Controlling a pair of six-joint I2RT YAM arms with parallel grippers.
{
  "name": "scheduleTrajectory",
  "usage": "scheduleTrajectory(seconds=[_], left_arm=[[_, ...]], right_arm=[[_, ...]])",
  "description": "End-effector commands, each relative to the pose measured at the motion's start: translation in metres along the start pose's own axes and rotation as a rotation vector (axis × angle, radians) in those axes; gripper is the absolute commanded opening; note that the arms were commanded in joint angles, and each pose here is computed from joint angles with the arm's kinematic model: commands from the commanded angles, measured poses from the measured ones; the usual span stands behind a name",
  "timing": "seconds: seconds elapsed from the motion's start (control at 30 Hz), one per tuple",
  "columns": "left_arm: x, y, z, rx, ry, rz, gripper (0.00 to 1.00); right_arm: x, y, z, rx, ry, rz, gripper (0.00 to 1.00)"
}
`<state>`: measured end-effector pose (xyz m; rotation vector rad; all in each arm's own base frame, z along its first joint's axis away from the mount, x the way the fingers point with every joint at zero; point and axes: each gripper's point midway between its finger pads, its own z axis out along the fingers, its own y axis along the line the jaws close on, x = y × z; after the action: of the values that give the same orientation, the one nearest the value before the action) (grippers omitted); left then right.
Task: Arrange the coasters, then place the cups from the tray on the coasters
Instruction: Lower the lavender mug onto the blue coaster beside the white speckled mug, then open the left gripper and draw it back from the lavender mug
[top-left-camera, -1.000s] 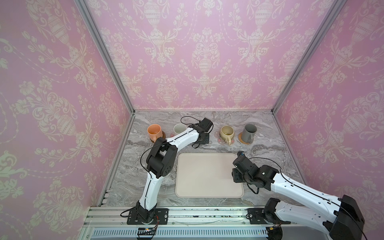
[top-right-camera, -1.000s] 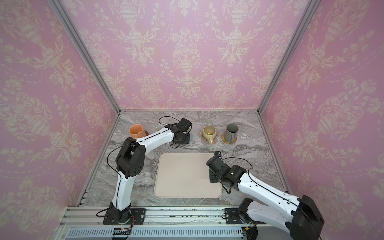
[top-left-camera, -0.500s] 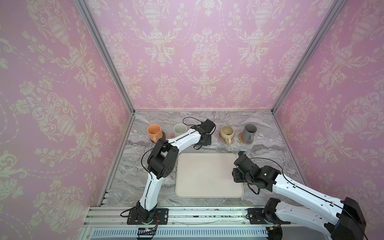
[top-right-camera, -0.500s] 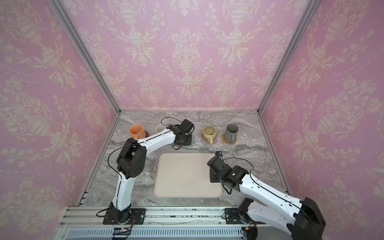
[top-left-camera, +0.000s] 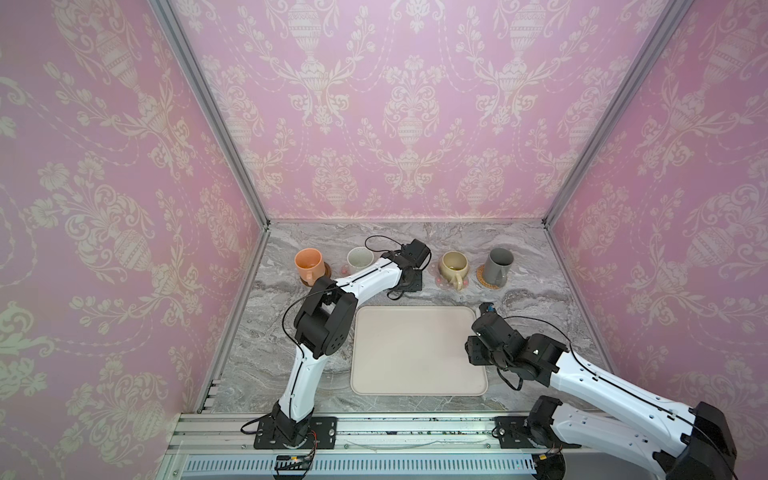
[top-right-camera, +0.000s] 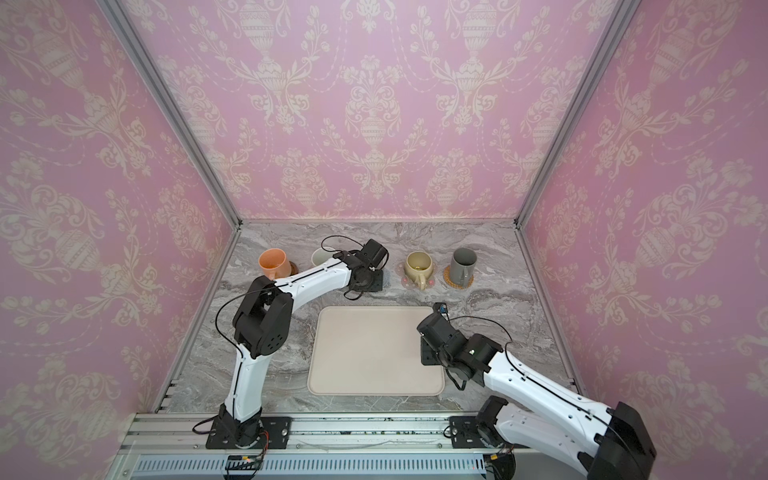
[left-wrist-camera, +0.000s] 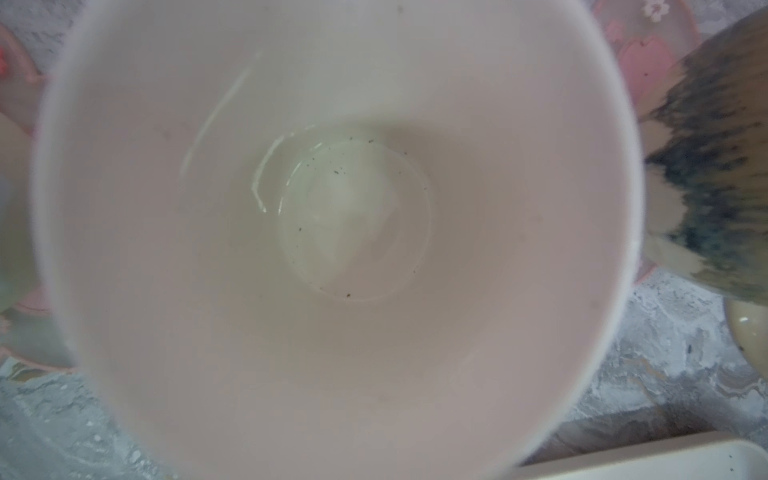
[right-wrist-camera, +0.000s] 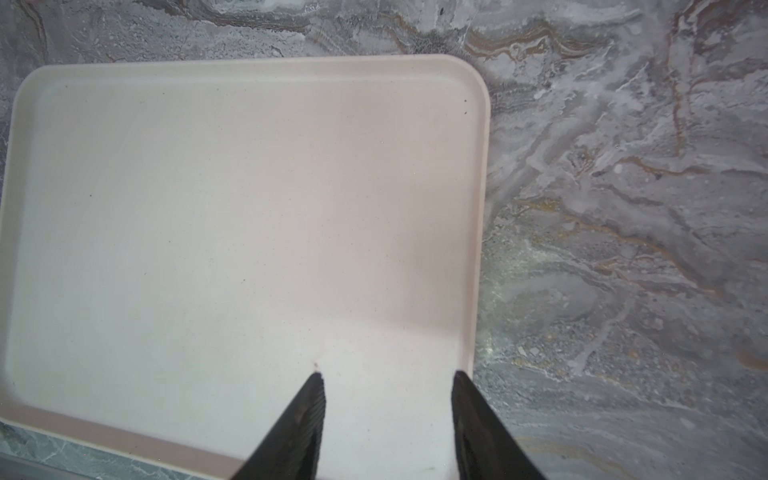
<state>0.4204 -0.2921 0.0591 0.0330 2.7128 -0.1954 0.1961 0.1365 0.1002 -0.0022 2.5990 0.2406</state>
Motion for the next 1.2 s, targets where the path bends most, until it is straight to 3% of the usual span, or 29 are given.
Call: scheduleTrajectory(seconds=[0.0, 0.5, 1.17], left_arm=[[0.0, -0.004, -0.019, 0.029, -0.008, -0.021, 0.32], [0.004, 0.007, -0.054, 0.05, -0.061, -0.013, 0.37], [0.037, 0.093, -0.132, -0.124, -0.199, 0.156, 0.4]], right_arm=[[0.006, -0.007, 0.001, 0.017, 0.009, 0.019, 0.52], [-0.003, -0.004, -0.001, 0.027, -0.006, -0.009, 0.54], [-0.052, 0.002, -0.001, 0.102, -0.064, -0.144, 0.59]])
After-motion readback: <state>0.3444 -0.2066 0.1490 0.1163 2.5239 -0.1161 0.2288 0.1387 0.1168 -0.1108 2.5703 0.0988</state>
